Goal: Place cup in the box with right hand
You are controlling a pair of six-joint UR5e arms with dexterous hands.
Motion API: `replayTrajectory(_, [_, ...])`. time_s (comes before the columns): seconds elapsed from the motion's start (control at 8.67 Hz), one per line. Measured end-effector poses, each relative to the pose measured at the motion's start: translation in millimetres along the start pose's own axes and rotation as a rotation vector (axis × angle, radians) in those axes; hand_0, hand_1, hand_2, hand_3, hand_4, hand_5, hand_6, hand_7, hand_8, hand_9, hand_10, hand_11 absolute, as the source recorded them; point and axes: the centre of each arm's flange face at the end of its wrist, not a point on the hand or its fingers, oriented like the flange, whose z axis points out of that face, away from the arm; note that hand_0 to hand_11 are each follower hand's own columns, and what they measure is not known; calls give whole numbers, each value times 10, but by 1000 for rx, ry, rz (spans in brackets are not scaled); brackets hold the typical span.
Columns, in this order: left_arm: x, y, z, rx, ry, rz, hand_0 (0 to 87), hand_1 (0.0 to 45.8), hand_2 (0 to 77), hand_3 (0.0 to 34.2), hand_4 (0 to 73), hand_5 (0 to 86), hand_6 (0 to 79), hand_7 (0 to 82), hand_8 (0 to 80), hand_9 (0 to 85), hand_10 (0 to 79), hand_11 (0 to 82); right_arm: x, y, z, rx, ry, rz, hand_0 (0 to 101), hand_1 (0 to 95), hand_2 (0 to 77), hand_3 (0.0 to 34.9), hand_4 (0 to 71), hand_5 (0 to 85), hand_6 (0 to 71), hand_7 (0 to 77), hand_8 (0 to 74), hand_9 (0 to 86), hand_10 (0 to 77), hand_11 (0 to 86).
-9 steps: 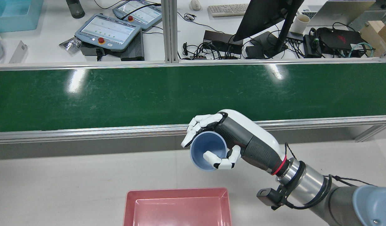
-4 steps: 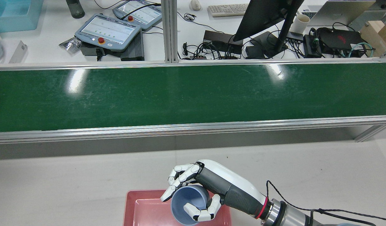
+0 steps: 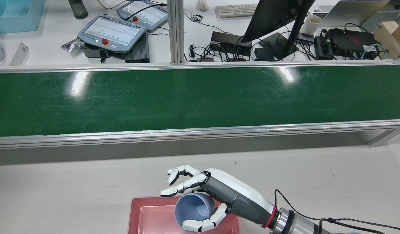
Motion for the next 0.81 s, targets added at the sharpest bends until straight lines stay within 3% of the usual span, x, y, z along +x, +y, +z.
replayTrajectory(0.12, [0,0,0,0,0,0,0,5,16,0,11,0,5,5,0,0,0,0,3,-1,-1,0,1,0,463,44,196,0,316,11,27,175,5,11,207,316])
replayTrajectory(0.23, [1,0,0,0,0,0,0,5,16,0,11,0,5,5,0,0,0,0,4,-1,-2,0,1,0,431,11,65,0,295,11,27,44,5,11,60,196])
replayTrajectory(0.35, [1,0,-1,0,0,0,0,5,16,0,11,5,0,5,0,0,0,0,5,0,-2,0,2,0,452,11,22,0,338,11,27,158,0,33,5,44])
replayTrajectory(0.58, [1,0,0,0,0,0,0,5,16,0,11,0,0,5,0,0,0,0,5,-5,-5,0,2,-1,421,22,60,0,316,11,27,164,5,49,0,11])
replayTrajectory(0.81, [1,0,0,0,0,0,0,5,16,0,11,5,5,5,0,0,0,0,-36,-17,6,2,-6,8,420,11,27,0,327,11,38,175,5,65,0,11])
